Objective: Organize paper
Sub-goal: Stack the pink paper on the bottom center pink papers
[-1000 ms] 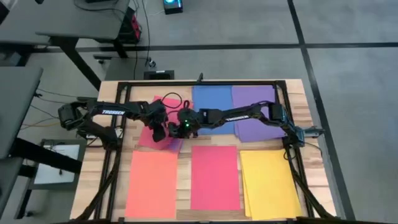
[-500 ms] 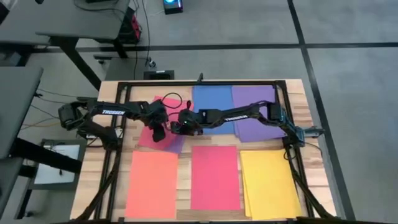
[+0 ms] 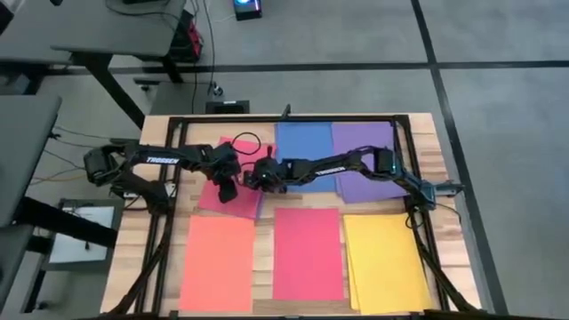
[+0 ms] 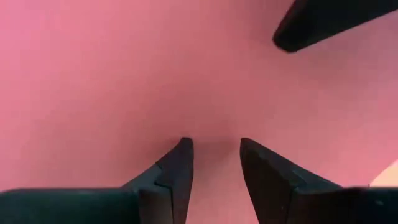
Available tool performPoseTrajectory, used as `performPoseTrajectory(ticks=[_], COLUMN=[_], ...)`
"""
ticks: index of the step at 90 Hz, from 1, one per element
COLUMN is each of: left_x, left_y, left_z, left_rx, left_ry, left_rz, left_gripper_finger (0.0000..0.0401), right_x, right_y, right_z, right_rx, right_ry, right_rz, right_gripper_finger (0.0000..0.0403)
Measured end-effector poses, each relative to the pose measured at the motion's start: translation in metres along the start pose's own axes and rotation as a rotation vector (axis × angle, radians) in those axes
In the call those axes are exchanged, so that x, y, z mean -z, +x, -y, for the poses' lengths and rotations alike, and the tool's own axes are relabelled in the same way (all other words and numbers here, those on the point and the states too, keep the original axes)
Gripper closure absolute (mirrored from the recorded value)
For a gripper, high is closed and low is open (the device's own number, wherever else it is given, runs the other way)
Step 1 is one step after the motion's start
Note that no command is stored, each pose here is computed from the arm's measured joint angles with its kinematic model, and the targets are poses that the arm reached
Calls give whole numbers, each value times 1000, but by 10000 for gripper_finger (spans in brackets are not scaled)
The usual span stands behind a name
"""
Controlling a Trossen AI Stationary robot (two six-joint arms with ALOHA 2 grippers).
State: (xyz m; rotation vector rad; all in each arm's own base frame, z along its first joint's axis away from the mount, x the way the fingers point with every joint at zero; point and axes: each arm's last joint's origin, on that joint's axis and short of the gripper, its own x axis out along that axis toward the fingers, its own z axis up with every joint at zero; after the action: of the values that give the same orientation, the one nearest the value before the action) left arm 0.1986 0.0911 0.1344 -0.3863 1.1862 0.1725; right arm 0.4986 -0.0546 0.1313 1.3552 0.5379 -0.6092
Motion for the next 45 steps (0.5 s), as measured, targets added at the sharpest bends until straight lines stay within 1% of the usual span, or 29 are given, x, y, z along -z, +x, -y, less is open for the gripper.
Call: performPoseTrajectory(ticks=[5, 21, 31, 37, 45], left_x=[0, 0, -1, -3, -10], left_y=[0, -1, -6, -12, -22], left_z=[0, 0, 1, 2, 4], left_rx=[0, 0, -3, -9, -11], left_ry=[3, -2, 0, 13, 44], left_rz=[0, 2, -2, -3, 31], left_gripper_finger=[283, 283, 283, 283, 283], right_x=[0, -3, -9, -11, -11], right_y=[-1, 6, 10, 12, 13], right_z=[-3, 5, 7, 8, 7], right_rx=[-21, 21, 5, -11, -24], right_ry=[-6, -1, -9, -43, -77], right_rz=[4, 93, 104, 94, 97], right_gripper_finger=[250, 250, 257, 283, 350])
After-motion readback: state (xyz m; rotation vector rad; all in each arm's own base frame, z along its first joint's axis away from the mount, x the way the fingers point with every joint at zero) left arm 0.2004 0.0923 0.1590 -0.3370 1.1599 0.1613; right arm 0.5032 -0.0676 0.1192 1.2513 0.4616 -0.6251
